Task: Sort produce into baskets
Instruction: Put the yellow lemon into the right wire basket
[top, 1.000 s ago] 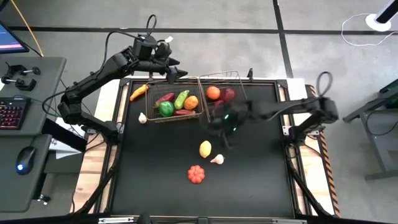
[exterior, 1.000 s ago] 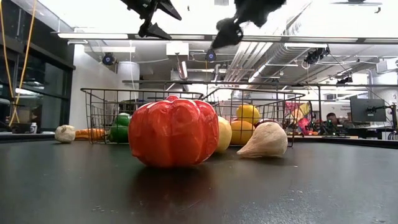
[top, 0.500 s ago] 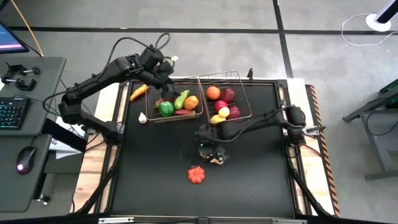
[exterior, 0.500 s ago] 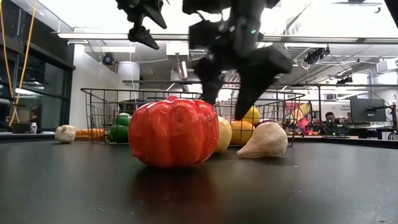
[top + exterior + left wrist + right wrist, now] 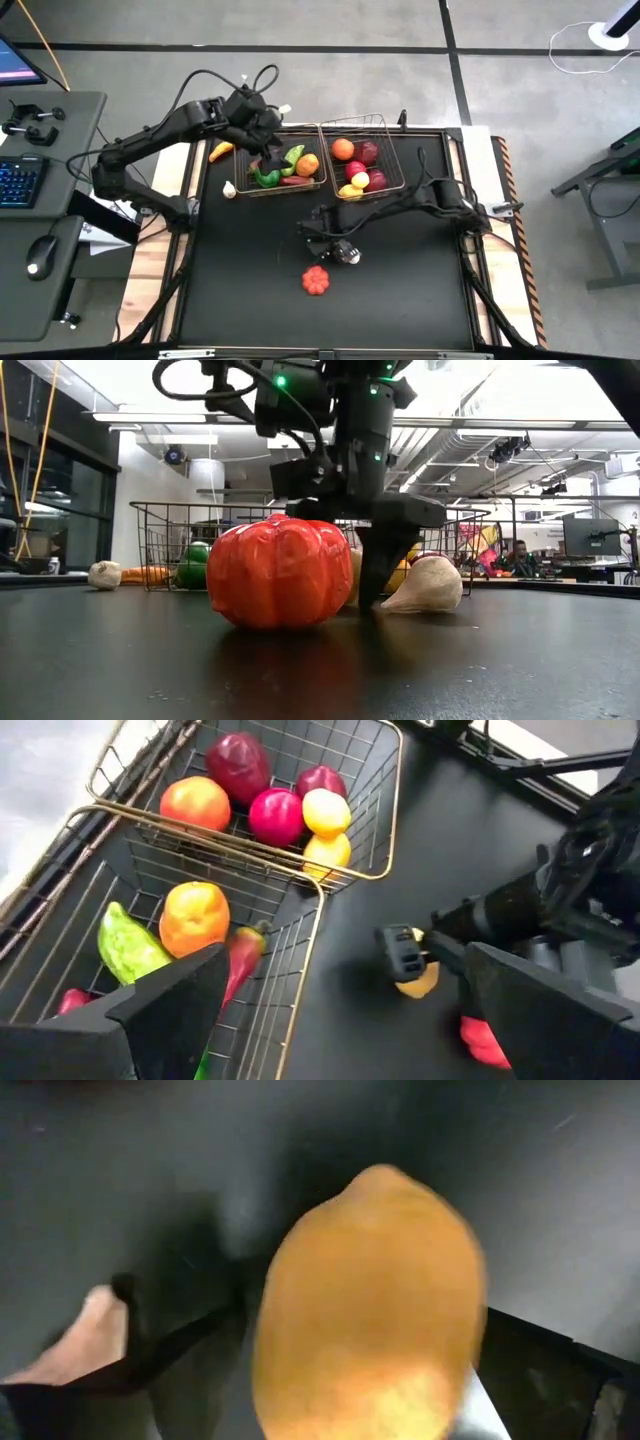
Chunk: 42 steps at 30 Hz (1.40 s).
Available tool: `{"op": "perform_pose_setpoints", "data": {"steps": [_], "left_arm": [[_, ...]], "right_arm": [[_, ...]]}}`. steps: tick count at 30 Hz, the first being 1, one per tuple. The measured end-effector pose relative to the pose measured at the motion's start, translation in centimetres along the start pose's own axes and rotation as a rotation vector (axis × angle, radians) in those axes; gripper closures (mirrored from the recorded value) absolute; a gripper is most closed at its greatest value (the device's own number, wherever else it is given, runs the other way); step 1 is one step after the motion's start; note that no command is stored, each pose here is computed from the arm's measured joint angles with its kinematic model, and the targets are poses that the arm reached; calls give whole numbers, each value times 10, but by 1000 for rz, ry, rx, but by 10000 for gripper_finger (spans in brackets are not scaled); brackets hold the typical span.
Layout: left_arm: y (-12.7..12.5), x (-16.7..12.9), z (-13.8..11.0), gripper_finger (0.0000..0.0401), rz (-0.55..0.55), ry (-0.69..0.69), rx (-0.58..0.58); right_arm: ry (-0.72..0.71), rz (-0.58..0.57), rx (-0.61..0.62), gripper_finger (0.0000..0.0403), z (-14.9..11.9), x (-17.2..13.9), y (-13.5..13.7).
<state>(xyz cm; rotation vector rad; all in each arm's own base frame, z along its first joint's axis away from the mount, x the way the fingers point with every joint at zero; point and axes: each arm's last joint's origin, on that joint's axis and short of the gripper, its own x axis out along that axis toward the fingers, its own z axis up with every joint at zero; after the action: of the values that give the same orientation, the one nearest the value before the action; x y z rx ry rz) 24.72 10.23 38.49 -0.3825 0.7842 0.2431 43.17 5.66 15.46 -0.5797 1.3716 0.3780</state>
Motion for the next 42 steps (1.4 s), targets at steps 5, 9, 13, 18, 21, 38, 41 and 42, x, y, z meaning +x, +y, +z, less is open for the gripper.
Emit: {"op": "perform_pose_setpoints", "data": {"steps": [5, 9, 13, 18, 21, 38, 41, 42], "left_arm": [[-21, -12, -5, 10, 56, -48, 20], [-43, -26, -9, 10, 44, -128, 87], [-64, -41, -15, 10, 33, -215, 144], [-76, -44, -31, 10, 109, -292, 135], [-75, -37, -46, 10, 140, -313, 93], [-48, 0, -74, 10, 116, -463, -227], [-36, -1, -70, 10, 117, -467, -267], [-32, -1, -68, 10, 112, -462, -284]], "right_arm": [[-4, -4, 51, 73, 0, 0, -2], [-39, -22, 101, 154, -4, -19, -11], [-128, -12, 207, 196, -20, -60, -28], [-242, -114, 318, 196, -52, -130, -46], [-271, -251, 420, 191, -81, -171, -53], [-548, -374, 1343, 127, -216, -169, -31], [-582, -367, 1405, 127, -213, -164, -36], [-589, -369, 1428, 127, -211, -162, -38]]}}
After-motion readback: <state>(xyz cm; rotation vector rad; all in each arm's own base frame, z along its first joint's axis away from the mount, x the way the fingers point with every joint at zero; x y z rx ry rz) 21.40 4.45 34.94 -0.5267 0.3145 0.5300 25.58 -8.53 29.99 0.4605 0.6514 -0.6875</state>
